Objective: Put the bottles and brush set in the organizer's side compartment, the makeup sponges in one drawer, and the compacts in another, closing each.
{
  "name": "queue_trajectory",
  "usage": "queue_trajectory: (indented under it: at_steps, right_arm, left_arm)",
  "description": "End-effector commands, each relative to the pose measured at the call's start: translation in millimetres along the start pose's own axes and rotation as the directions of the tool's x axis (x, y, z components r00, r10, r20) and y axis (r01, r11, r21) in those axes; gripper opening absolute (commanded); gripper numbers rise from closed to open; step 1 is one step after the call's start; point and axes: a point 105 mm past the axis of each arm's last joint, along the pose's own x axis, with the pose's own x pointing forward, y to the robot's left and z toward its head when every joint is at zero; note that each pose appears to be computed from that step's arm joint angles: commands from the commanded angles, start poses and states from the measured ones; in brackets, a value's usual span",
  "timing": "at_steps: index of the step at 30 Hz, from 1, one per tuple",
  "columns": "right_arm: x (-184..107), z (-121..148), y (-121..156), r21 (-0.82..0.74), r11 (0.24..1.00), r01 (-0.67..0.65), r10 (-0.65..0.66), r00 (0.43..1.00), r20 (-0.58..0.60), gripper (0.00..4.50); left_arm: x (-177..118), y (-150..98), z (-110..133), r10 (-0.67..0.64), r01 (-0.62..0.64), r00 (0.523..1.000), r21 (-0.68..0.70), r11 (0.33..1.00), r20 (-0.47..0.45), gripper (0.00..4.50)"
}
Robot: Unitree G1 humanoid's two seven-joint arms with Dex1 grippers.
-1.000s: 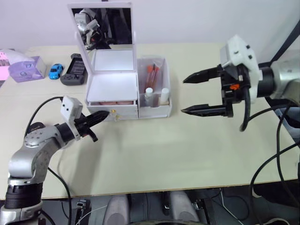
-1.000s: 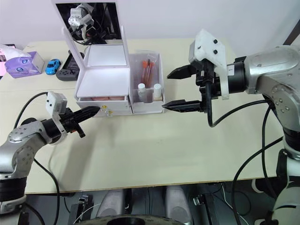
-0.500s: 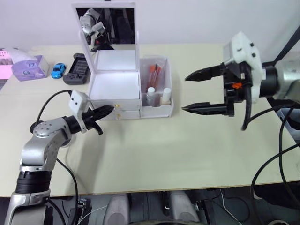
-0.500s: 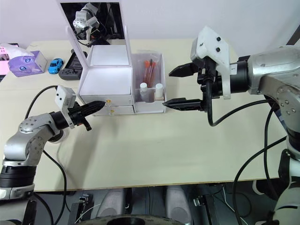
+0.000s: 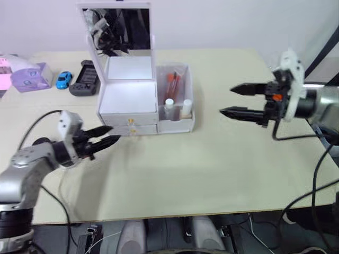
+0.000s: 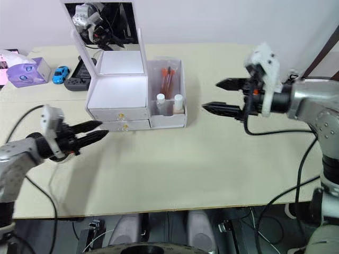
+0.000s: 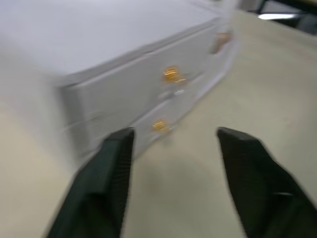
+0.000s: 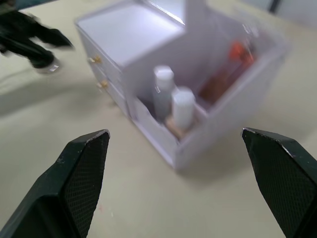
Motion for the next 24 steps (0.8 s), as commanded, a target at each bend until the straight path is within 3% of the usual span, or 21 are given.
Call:
queue_trajectory:
  at_steps: [1, 5, 9, 12, 15, 19, 24]
  right_arm:
    - [-29.9, -18.8, -27.2, -0.042, 0.981, 0.189, -0.186, 0.979, 0.079, 4.5]
    - [-52.6, -44.4, -44.3, -0.028, 0.947, 0.32, -0.314, 0.941, 0.122, 4.5]
    - [-84.3, -74.7, -63.9, -0.017, 0.868, 0.497, -0.488, 0.858, 0.16, 4.5]
    - [-100.4, -98.7, -67.3, -0.039, 0.817, 0.575, -0.567, 0.814, 0.127, 4.5]
    - [-115.5, -109.0, -73.9, -0.049, 0.774, 0.632, -0.623, 0.773, 0.124, 4.5]
    - [-118.6, -108.7, -78.3, -0.051, 0.77, 0.636, -0.626, 0.768, 0.132, 4.5]
    - [-95.8, -94.5, -78.2, -0.05, 0.809, 0.586, -0.573, 0.805, 0.154, 4.5]
  left_arm:
    - [-33.1, 38.1, 20.8, 0.165, -0.169, 0.985, 0.092, 0.981, 0.052, 4.46]
    - [-57.1, 64.2, 19.0, 0.276, -0.281, 0.96, 0.114, 0.953, 0.057, 4.46]
    - [-99.1, 99.5, -0.4, 0.456, -0.458, 0.889, 0.1, 0.884, 0.04, 4.46]
    - [-127.3, 110.4, -14.3, 0.538, -0.536, 0.843, 0.118, 0.836, 0.016, 4.46]
    - [-139.2, 113.1, -18.7, 0.564, -0.562, 0.825, 0.114, 0.819, 0.016, 4.46]
    - [-139.3, 113.7, -18.8, 0.564, -0.562, 0.826, 0.121, 0.818, 0.024, 4.46]
    - [-127.0, 112.3, -11.8, 0.551, -0.554, 0.832, 0.133, 0.822, 0.061, 4.46]
